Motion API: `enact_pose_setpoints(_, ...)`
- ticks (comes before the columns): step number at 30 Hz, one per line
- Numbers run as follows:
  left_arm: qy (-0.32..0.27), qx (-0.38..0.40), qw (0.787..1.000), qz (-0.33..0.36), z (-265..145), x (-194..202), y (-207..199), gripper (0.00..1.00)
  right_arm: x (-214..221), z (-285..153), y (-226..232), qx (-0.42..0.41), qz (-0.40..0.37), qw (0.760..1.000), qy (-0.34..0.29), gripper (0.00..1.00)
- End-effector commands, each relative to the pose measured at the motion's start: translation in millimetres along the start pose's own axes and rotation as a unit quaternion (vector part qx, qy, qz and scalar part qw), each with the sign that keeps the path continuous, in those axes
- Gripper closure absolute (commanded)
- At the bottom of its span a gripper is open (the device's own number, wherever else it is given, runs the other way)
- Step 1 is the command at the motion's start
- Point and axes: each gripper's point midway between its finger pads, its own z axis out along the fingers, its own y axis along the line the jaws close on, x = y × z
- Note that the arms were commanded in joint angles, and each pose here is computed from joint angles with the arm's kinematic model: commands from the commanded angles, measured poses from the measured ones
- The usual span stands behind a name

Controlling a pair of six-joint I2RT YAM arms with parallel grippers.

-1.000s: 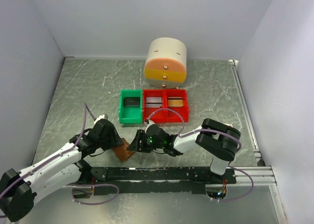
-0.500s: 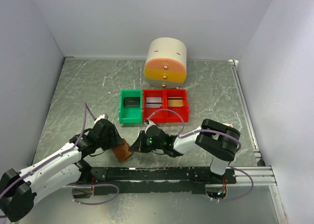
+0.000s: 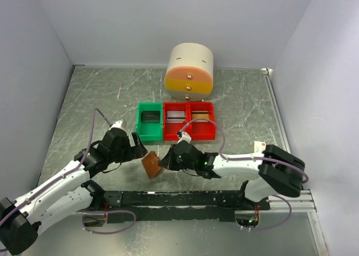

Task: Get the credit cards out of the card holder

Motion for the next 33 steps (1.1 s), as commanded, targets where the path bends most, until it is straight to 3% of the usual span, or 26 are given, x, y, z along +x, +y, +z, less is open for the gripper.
enact_pose_setpoints(1, -0.019, 0.02, 0.999, 0.034, -13.3, -15.2, -12.8, 0.0, -23.7, -27.5, -33.8, 0.109, -0.056, 0.991, -0.047, 1.0)
enact_pose_setpoints(8, -0.044, 0.007, 0.999, 0.029, -24.2, -25.6, -9.0, 0.0, -50.8, -108.7, -77.1, 0.265, -0.129, 0.952, -0.076, 1.0)
enact_pose_setpoints(12, -0.054, 0.008, 0.998, 0.024, -24.2, -27.4, -7.0, 0.0, -56.8, -131.4, -86.6, 0.332, -0.168, 0.925, -0.079, 1.0)
enact_pose_setpoints(18, -0.083, -0.062, 0.995, -0.002, -30.6, -41.9, 12.3, 0.0, -43.6, -119.9, -97.4, 0.464, -0.28, 0.837, -0.072, 1.0)
enact_pose_setpoints(22, -0.111, -0.117, 0.986, -0.05, -46.9, -49.3, 32.5, 0.0, -23.1, -90.3, -81.7, 0.487, -0.357, 0.794, -0.066, 1.0)
enact_pose_setpoints(24, -0.126, -0.121, 0.981, -0.08, -53.3, -50.1, 37.8, 0.0, -9.9, -73.3, -73.9, 0.475, -0.387, 0.788, -0.058, 1.0)
enact_pose_setpoints(29, -0.169, -0.103, 0.97, -0.143, -70.3, -53.4, 45.8, 0.0, 15.4, -42.7, -57.5, 0.411, -0.411, 0.813, -0.044, 1.0)
enact_pose_setpoints(33, -0.194, -0.092, 0.964, -0.155, -80.0, -59.9, 47.8, 0.0, 33.8, -26.6, -46.2, 0.336, -0.399, 0.853, -0.019, 0.92)
